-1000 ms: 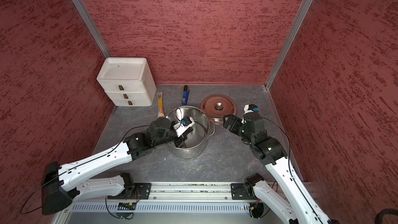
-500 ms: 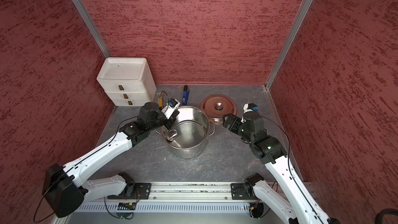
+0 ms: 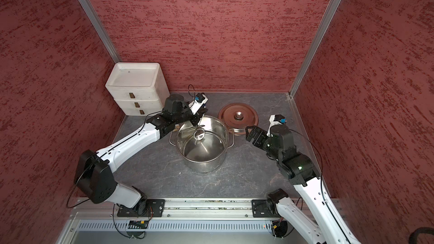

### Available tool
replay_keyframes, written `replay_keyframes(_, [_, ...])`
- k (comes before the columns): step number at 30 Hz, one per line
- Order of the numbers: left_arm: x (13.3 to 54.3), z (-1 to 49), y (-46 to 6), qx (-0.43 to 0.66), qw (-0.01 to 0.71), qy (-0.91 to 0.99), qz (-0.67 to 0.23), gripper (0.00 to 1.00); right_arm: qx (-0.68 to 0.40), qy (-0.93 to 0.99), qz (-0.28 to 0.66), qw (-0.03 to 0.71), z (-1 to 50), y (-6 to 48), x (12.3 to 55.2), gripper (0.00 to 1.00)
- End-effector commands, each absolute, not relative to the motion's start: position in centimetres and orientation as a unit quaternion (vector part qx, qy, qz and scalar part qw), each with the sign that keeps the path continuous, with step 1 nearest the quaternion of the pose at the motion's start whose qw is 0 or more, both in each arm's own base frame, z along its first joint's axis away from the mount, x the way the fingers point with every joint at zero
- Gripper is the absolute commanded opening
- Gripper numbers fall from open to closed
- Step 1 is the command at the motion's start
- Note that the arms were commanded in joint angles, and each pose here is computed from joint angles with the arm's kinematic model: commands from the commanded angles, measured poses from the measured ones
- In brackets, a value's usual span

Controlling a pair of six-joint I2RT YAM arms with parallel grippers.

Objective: Stir the soup with a spoon
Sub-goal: Stir the soup in the pan with a stick.

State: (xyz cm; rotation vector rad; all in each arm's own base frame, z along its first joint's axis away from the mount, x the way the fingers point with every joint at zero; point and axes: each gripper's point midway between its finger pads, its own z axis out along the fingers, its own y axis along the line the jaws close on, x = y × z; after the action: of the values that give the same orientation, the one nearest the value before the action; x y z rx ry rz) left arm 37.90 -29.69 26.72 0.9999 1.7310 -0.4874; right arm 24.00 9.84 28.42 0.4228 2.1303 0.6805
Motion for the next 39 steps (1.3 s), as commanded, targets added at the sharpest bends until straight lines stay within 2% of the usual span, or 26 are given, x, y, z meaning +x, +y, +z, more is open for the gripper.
replay_keyframes(1, [37.3,28.4,-32.5,0.443,0.530,0.684,-0.234,0.00,0.173,0.846,0.265,0.429,29.1,9.3,23.8,0.98])
replay_keyframes(8, [35.5,29.6,-36.8,0.464,0.542,0.650,-0.260,0.00,0.168,0.847,0.268,0.427,29.6,9.6,24.1,0.98])
replay_keyframes(21, [26.6,28.5,-42.4,0.510,0.515,0.618,-0.306,0.00,0.173,0.849,0.270,0.419,28.5,9.6,23.8,0.99])
replay_keyframes(26, [22.3,26.4,-41.6,0.525,0.483,0.630,-0.307,0.00,0.171,0.850,0.272,0.418,28.2,9.8,23.9,0.98])
replay_keyframes(31, [20.0,24.8,-39.0,0.511,0.464,0.657,-0.303,0.00,0.166,0.852,0.274,0.414,28.0,10.2,24.4,0.98])
replay_keyframes(39, [21.3,24.2,-33.1,0.467,0.477,0.703,-0.246,0.00,0.158,0.854,0.280,0.408,28.1,11.1,25.4,0.99])
